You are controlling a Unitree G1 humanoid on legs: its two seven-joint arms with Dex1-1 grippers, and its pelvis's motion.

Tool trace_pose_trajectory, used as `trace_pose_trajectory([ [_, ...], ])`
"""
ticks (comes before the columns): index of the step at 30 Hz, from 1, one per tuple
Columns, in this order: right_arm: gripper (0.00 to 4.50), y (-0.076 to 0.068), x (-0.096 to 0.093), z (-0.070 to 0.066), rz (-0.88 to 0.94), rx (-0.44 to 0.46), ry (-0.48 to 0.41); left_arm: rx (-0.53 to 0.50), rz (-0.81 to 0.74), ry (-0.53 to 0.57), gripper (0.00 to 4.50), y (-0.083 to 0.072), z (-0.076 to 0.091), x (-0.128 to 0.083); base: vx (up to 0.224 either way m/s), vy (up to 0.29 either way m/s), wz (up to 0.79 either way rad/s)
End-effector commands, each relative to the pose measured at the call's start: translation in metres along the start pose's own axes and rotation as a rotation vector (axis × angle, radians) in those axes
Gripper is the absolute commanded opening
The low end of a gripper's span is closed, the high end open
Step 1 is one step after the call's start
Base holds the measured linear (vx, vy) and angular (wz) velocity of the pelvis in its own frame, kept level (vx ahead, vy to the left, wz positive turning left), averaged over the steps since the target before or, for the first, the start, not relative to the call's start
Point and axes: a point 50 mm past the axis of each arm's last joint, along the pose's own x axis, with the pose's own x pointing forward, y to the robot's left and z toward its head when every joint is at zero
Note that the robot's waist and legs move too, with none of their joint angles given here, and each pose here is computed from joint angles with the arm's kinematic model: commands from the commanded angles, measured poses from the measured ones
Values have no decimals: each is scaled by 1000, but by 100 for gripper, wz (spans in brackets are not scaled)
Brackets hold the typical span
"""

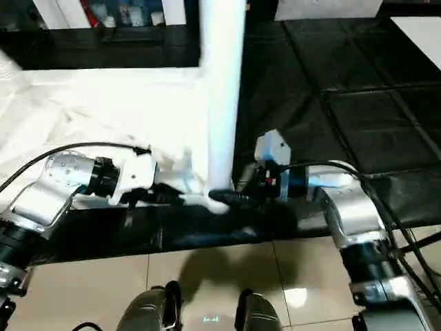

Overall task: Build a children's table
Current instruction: Rotate leg to tighten

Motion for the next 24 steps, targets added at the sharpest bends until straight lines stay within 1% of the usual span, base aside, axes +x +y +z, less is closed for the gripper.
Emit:
trace_pose_trajectory([
  [1, 389, 0, 0, 3, 34, -16, 2, 13, -90, 22, 0, -9, -4, 10, 0, 0, 0],
  [3, 359, 2, 1, 1, 70, -9, 7, 18, -96, 22, 0, -9, -3, 10, 0, 0, 0],
  [5, 344, 3, 2, -1, 86, -3, 9, 23, -104, 20, 0, -9, -3, 10, 0, 0, 0],
  [6, 344, 3, 2, -1, 93, -2, 8, 27, -113, 21, 0, -10, -3, 10, 0, 0, 0],
  [8, 315, 2, 2, -1, 100, -2, 8, 32, -121, 24, 0, -10, -3, 10, 0, 0, 0],
  [10, 299, 2, 2, -1, 108, -2, 10, 37, -128, 29, 0, -11, -3, 10, 0, 0, 0],
  [11, 299, 2, 2, -1, 113, -2, 12, 37, -130, 30, 0, -11, -3, 10, 0, 0, 0],
  [13, 270, 2, 2, -2, 126, 0, 20, 37, -134, 30, 0, -11, -3, 10, 0, 0, 0],
  [14, 270, 2, 2, -2, 133, 1, 25, 38, -136, 31, 0, -11, -3, 9, 0, 0, 0],
  [15, 254, 2, 2, -2, 137, 2, 28, 38, -137, 32, 0, -11, -3, 9, 0, 0, 0],
  [18, 239, 2, 2, -3, 149, 4, 34, 39, -141, 37, 0, -11, -3, 9, 0, 0, 0],
  [19, 222, 2, 2, -4, 153, 4, 35, 39, -141, 38, 0, -11, -3, 9, 0, 0, 0],
  [20, 214, 2, 2, -4, 153, 4, 35, 39, -141, 38, 0, -11, -3, 9, 0, 0, 0],
  [24, 199, 4, 3, -5, 176, 10, 42, 36, -143, 41, 0, -11, -4, 9, 0, 0, 0],
])
